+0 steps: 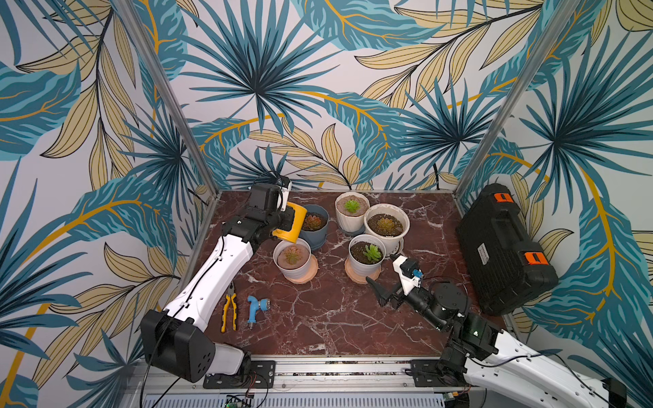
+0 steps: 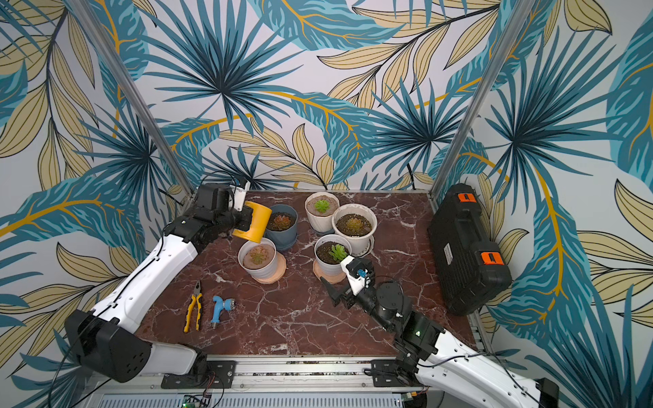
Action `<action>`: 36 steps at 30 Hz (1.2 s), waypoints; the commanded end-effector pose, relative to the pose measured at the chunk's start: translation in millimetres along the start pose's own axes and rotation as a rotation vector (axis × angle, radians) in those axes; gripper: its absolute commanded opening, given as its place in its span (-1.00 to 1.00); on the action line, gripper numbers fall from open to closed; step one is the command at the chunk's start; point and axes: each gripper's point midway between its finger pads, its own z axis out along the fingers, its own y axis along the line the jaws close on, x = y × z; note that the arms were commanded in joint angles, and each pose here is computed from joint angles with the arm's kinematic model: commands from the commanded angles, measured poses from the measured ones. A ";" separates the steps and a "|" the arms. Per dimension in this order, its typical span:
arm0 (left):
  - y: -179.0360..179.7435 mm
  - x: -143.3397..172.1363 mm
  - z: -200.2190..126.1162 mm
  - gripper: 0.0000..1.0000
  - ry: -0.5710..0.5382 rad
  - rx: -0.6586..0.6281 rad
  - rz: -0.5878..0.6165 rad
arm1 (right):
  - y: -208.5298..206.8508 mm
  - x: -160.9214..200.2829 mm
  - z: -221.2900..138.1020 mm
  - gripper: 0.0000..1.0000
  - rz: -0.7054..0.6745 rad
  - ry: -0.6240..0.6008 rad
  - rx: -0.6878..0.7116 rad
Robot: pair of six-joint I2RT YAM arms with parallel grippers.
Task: Water the succulent around the soil edge
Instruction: Water the soil of the potted plant with water.
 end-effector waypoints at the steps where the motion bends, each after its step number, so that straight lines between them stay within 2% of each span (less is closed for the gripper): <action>1: 6.6 -6.1 -9.8 -1.00 -0.041 -0.023 0.004 | 0.6 -8.2 -2.9 0.99 0.000 -0.021 -0.008; 8: 19.2 -11.0 -18.0 -1.00 -0.079 -0.064 -0.010 | 0.6 -8.5 -2.7 0.99 0.000 -0.022 -0.008; 36: 34.0 0.3 -9.9 -1.00 -0.043 -0.084 -0.031 | 1.3 -6.8 -1.5 0.99 -0.002 -0.017 -0.009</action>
